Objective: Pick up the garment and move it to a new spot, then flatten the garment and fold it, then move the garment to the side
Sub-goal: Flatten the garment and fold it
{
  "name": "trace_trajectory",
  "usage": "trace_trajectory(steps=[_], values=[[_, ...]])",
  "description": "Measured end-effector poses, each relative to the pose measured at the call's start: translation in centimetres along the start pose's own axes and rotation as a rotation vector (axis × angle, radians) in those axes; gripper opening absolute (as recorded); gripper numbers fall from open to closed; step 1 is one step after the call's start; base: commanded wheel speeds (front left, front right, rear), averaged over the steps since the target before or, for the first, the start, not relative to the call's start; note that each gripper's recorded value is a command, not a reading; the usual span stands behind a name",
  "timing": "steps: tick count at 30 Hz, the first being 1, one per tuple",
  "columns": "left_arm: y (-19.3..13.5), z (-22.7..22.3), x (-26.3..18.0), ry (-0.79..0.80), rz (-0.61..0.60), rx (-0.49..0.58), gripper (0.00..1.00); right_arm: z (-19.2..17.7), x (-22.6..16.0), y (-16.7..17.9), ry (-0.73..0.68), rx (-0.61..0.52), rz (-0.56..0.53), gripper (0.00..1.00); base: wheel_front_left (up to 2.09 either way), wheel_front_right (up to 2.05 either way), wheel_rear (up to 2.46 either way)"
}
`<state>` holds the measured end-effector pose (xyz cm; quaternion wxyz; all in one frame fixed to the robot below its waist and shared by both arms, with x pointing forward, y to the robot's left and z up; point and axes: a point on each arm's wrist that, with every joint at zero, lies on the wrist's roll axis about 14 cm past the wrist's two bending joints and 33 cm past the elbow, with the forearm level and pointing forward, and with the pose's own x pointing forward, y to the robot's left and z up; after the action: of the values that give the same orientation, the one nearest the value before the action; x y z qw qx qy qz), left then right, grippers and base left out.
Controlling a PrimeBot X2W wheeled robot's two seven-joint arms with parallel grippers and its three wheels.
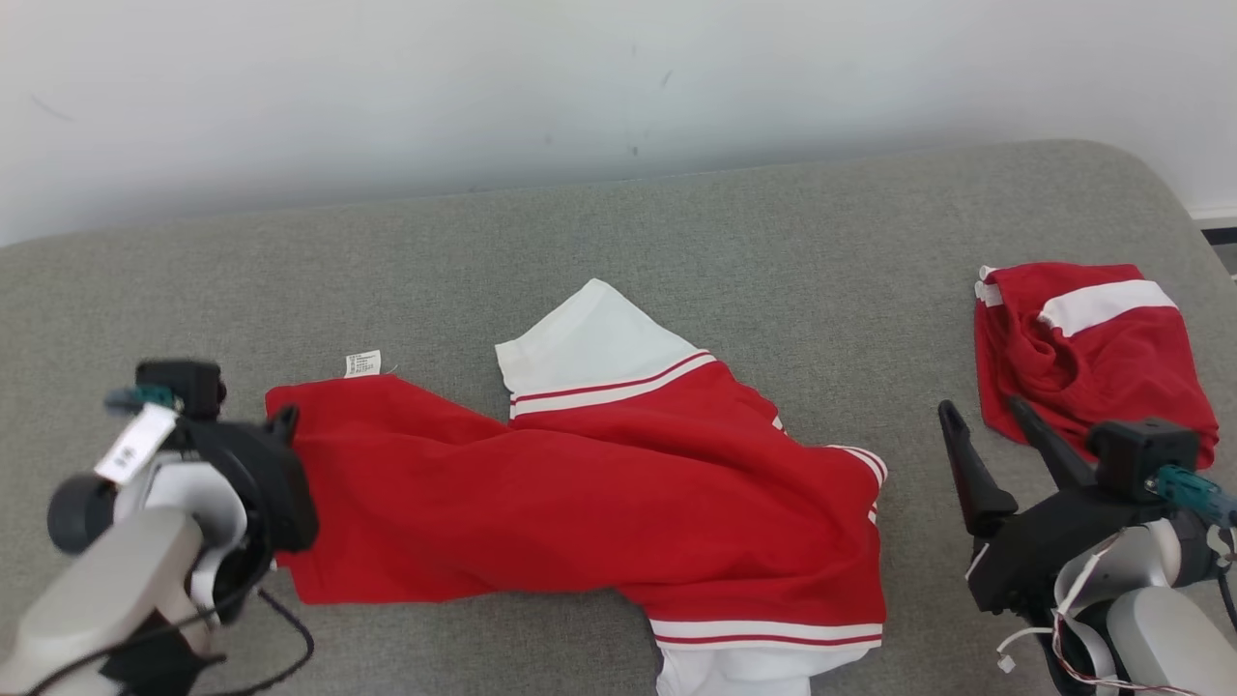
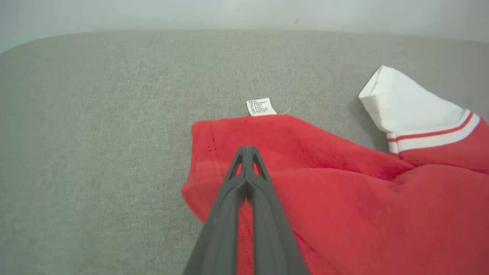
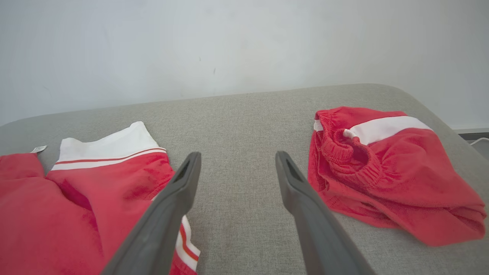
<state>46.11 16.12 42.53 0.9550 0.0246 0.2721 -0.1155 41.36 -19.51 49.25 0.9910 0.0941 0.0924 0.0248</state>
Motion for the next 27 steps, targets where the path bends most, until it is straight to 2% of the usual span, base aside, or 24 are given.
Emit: trace_trajectory(steps=[5,8,10,11,12,13,20,27], values=[[0.2,4.8,0.2,-0.111,-0.023,0.014,0.0,0.4,0.3,0.9,-0.006,0.003,0.02,1.0,0.0,0.0,0.0],[0.8,5.1,0.4,-0.107,-0.025,0.024,0.0,0.1,0.1,0.7,0.0,0.008,0.012,1.0,0.0,0.0,0.0],[0.8,4.1,0.7,-0.047,-0.044,0.032,0.0,-0.1,0.0,0.4,0.006,0.009,0.002,1.0,0.0,0.0,0.0],[0.6,3.4,0.8,-0.016,-0.06,0.037,0.29,-0.2,0.0,0.2,0.007,0.009,-0.003,1.0,0.0,0.0,0.0],[0.5,2.9,0.9,0.013,-0.068,0.029,0.88,-0.2,0.0,0.0,0.008,0.01,-0.007,1.0,0.0,0.0,0.0],[0.5,2.3,1.0,0.048,-0.079,0.014,1.0,-0.3,0.0,-0.1,0.012,0.01,-0.011,1.0,0.0,0.0,0.0],[2.6,-0.8,1.0,0.219,-0.033,0.017,1.0,-0.4,0.3,-0.3,0.016,0.009,-0.018,1.0,0.0,0.0,0.0],[2.7,-2.9,0.9,0.343,-0.035,0.013,1.0,-0.6,0.3,-0.5,0.024,0.008,-0.022,1.0,0.0,0.0,0.0]])
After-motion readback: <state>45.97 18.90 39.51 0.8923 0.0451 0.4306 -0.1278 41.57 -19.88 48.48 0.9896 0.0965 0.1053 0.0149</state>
